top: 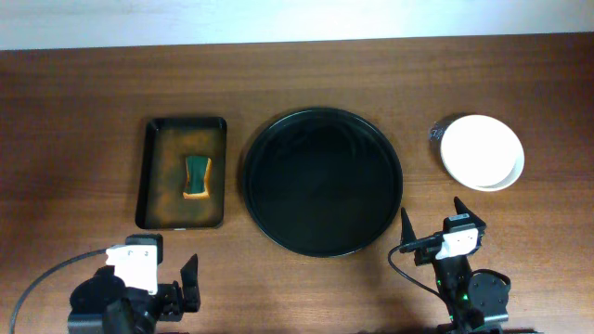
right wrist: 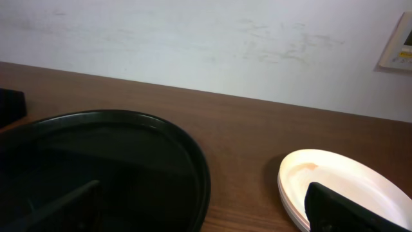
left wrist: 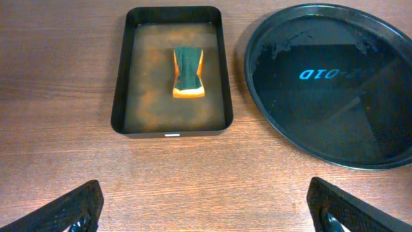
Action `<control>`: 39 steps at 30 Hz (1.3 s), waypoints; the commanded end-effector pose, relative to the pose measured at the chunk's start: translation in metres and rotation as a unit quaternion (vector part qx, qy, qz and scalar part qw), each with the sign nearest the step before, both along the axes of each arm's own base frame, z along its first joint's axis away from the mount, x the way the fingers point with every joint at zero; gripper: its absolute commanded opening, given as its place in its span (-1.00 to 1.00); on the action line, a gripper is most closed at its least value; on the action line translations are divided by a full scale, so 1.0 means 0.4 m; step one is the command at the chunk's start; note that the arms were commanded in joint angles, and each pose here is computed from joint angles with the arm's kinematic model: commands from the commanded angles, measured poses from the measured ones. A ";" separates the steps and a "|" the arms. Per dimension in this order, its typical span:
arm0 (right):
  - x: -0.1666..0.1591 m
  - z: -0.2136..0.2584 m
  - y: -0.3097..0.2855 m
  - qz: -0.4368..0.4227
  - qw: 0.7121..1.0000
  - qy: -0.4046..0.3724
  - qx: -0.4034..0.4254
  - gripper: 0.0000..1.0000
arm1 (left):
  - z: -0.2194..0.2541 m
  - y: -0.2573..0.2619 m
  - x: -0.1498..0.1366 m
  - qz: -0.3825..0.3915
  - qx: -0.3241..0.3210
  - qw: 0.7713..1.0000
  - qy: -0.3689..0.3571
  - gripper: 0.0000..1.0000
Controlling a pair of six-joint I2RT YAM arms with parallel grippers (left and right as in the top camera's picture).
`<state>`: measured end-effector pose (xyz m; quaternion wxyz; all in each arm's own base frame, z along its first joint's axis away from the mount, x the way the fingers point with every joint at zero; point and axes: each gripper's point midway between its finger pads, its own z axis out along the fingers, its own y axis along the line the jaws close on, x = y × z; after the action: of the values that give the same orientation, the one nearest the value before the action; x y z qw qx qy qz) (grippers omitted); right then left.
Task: Clean dirty plates on tray and stack at the side
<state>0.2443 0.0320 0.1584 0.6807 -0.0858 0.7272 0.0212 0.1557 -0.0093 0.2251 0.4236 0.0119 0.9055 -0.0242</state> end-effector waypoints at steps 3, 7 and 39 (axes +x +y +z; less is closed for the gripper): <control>-0.001 -0.003 0.000 -0.001 1.000 0.000 -0.003 0.97 | -0.024 0.010 0.034 0.006 0.010 0.998 -0.065 0.99; -0.001 -0.003 0.000 -0.001 1.000 0.000 -0.003 0.97 | -0.085 0.009 0.169 0.004 0.004 0.969 -0.247 0.98; -0.001 -0.003 0.000 -0.001 1.000 0.000 -0.003 0.97 | -0.171 0.037 0.225 0.034 0.012 0.952 -0.304 0.99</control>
<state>0.2442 0.0319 0.1592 0.6819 -0.0856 0.7261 0.0211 0.2459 0.0042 0.1588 0.6800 -0.0055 0.7332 0.0042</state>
